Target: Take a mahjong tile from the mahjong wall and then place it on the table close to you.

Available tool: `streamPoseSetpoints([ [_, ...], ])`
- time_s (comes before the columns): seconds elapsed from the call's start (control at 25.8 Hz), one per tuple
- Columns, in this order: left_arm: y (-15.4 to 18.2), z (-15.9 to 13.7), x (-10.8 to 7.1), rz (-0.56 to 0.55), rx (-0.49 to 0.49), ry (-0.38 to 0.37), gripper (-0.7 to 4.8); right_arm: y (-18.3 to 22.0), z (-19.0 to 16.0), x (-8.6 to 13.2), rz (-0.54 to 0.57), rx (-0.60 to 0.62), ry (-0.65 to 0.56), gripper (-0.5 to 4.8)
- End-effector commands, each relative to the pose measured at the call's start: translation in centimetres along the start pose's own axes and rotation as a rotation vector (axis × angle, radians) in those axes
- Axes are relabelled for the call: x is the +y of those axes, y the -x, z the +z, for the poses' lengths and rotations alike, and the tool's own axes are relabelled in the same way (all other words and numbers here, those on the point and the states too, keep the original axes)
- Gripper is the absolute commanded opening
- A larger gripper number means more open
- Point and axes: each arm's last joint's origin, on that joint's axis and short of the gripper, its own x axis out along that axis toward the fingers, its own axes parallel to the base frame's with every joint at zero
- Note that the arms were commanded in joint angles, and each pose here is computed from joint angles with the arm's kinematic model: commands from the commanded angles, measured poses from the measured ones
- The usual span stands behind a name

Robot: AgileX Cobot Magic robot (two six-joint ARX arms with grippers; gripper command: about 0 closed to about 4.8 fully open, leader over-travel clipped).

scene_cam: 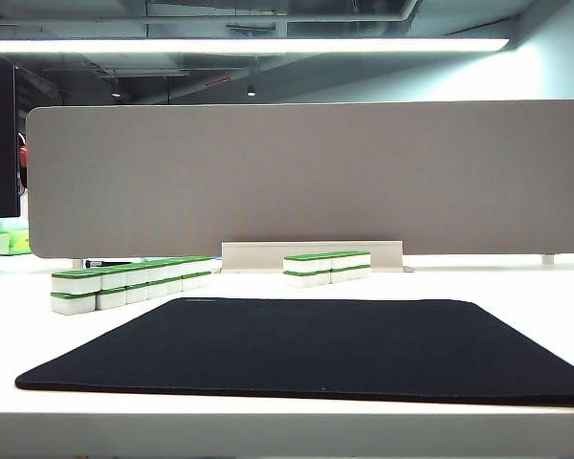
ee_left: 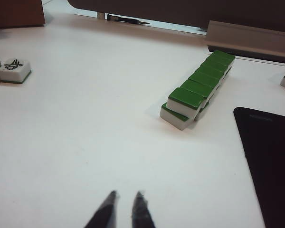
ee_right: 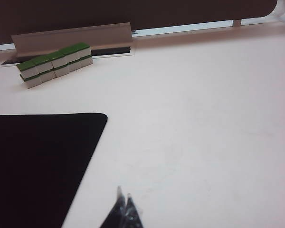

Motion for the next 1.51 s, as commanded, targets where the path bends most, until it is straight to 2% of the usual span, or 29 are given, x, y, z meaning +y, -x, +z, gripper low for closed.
streamPoseSetpoints([
  [0.04,0.0,-0.1,0.0,-0.005,0.012,0.002,0.44,0.1,0.3,0.1,0.01,-0.032,-0.002,-0.01],
  [0.27,0.0,-0.1,0.0,-0.006,0.012,0.002,0.44,0.2,0.7,0.2,0.038,-0.038,-0.095,-0.01],
  [0.39,0.0,-0.1,0.0,-0.005,0.012,0.017,0.44,0.7,2.0,0.5,0.096,-0.05,-0.095,-0.02],
  [0.58,0.0,-0.1,0.0,-0.006,0.012,0.061,0.44,1.5,3.5,0.7,0.1,-0.06,-0.094,-0.02],
  [1.05,0.0,-0.1,0.0,-0.006,0.013,0.062,0.44,3.0,5.8,1.2,0.172,-0.05,-0.096,-0.02],
  [1.28,0.0,-0.1,-0.1,-0.033,0.017,0.062,0.44,3.7,7.0,1.4,0.181,-0.078,-0.114,-0.02],
  [1.51,0.0,-0.1,-0.1,-0.046,0.019,0.062,0.44,3.4,8.1,1.5,0.188,-0.044,-0.117,-0.02],
])
